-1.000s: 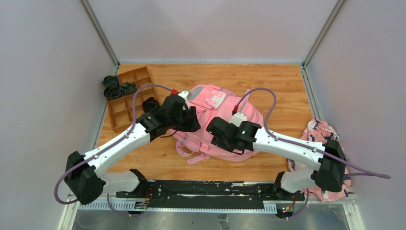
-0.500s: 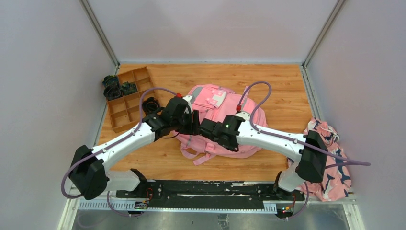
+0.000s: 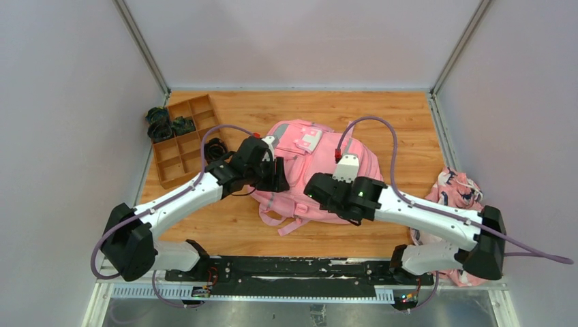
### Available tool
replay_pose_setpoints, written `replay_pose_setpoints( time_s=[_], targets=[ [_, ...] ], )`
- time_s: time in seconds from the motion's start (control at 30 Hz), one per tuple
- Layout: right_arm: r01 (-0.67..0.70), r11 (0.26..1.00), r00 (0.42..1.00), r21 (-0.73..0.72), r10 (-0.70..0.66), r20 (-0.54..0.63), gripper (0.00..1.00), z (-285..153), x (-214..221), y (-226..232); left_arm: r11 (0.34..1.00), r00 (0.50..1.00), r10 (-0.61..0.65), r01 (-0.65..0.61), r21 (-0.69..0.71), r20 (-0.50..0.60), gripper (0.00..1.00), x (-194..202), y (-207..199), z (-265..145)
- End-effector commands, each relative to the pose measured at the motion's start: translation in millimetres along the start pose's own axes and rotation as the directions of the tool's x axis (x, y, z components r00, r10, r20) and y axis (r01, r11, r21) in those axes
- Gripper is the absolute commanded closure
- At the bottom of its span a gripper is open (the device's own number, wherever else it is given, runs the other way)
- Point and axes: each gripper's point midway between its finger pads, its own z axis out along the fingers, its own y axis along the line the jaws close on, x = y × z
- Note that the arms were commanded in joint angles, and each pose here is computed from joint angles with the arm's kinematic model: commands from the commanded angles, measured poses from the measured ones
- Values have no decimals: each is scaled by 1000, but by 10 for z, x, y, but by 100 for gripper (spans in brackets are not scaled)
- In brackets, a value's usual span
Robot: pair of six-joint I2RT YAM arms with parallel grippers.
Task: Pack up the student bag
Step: Zip the student bag at the center of the board.
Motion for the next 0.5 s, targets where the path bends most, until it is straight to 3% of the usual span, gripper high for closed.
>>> replay_pose_setpoints(
  time_s=[0.0,0.3,0.47],
  targets=[
    [36,984,998,-172,-27,57,52,-92,-61,185,998,1000,4,-6,64,31,47,-125,-150,-89],
    [8,991,990,-134,10,138,54,114,-137,338,997,999,-10,7,79,32,47,-103,-173,-129],
    [14,999,983,-50,-4,181,63,232,-158,237,993,1000,-28,27,118,8,47,-49,-235,-119]
  ],
)
